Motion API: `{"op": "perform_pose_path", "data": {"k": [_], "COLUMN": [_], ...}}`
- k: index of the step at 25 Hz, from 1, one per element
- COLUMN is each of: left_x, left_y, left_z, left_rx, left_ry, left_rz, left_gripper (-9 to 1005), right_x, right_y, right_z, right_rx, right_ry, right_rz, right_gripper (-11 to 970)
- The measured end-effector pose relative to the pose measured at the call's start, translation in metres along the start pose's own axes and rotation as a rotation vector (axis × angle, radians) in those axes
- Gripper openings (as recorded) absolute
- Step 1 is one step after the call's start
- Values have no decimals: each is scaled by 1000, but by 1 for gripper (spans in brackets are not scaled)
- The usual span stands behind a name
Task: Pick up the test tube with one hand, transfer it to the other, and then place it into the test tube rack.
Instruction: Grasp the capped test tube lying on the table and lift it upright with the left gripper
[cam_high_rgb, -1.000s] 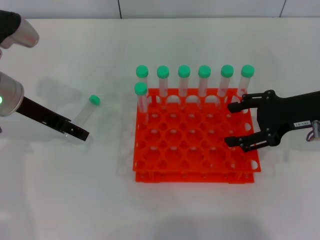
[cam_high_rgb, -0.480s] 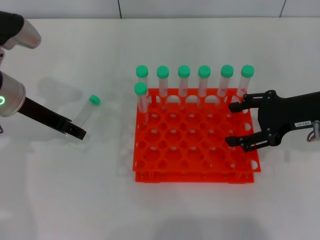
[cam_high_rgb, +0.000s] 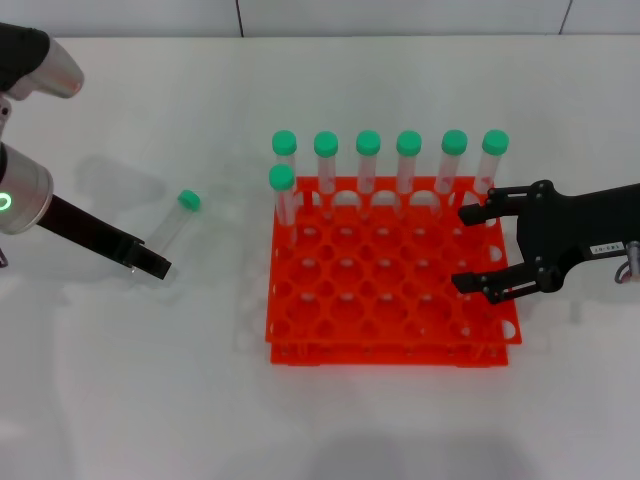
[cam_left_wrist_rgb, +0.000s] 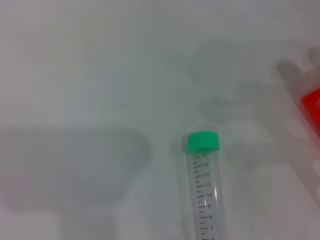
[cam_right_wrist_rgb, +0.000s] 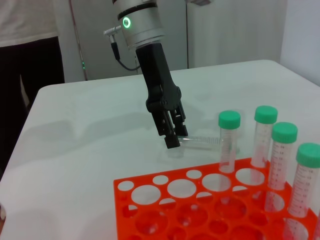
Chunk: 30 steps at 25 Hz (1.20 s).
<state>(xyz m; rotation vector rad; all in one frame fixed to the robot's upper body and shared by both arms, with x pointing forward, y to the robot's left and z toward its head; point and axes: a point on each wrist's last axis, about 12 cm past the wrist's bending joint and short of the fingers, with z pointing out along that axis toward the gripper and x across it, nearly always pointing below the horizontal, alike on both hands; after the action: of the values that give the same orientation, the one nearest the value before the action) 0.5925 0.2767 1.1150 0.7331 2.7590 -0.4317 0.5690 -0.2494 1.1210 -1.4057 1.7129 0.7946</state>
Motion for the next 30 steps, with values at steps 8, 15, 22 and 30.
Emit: {"op": "perform_pose_path", "data": {"k": [8,15,22,30], "left_x": [1,2,2,-4], "left_y": [1,1,2,1], "left_z": [3,3,4,-11], "left_rx": [-9,-8,-8,-2], "left_ry": [4,7,5,-125], "left_rz": [-5,-9,-14,24], "left_gripper": [516,449,201,189], "right_x": [0,-1,-1,0], "right_y": [0,0,-1,1], "right_z": [0,0,0,-1], "right_rx": [-1,0,0,1], "right_ry": [2,0,-3,-3], "right_rz": [1,0,-1,3], "right_gripper": [840,840,841,841]}}
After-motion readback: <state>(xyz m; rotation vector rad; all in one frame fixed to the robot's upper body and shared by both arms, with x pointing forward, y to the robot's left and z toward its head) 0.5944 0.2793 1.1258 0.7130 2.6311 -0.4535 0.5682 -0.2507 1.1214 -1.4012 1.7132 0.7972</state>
